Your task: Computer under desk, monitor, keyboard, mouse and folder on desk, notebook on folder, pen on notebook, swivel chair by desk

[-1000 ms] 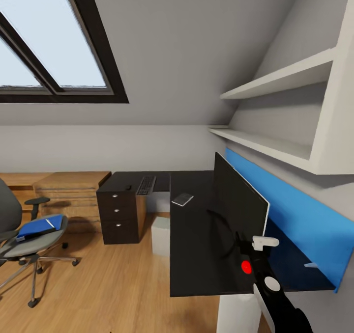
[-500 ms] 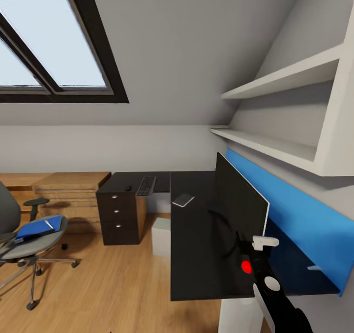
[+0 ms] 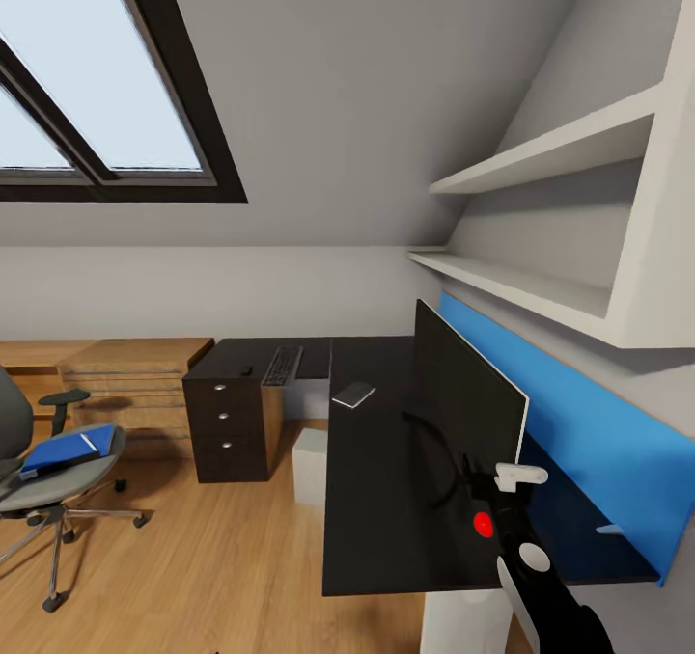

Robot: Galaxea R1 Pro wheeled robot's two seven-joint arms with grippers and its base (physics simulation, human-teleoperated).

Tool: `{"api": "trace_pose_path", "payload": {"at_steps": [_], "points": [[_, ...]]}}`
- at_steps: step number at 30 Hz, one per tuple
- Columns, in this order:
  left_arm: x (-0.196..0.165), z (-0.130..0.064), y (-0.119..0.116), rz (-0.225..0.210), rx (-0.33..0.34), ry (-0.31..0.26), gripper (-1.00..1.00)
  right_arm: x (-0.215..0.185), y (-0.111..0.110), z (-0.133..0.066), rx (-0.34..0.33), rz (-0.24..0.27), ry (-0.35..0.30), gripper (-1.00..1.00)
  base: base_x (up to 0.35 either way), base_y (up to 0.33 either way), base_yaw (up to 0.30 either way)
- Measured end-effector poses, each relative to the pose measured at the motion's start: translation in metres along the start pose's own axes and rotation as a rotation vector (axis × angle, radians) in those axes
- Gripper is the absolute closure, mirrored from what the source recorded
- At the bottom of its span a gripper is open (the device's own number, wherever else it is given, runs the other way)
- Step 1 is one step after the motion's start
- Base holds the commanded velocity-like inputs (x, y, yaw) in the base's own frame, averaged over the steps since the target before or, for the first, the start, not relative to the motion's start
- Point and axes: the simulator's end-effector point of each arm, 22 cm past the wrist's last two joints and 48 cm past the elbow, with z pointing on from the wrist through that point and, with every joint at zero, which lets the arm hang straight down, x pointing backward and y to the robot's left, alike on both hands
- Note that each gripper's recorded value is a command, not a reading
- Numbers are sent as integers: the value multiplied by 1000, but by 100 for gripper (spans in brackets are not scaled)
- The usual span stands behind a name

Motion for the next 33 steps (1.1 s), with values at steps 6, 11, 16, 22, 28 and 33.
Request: {"api": "trace_pose_path", "payload": {"at_steps": [6,11,16,22,28,33], "points": [[-1,0,1,-3,-2,-2,-100,0,0,0,0,0,0,-100,123,-1,0],[-2,0,4,-29,-14,-8,-100,0,0,0,0,0,0,-100,198,0,0],[-2,0,5,-35,-16,-8,-100,0,0,0,0,0,0,-100,39,0,0],[-2,0,5,-36,-16,-7,-100,0,0,0,0,0,0,-100,5,0,0],[-2,0,4,-36,-16,-8,-100,0,0,0,0,0,0,-100,1,-102,0],[-2,0,4,-36,-16,-8,-100,0,0,0,0,0,0,-100,0,-63,0]]}}
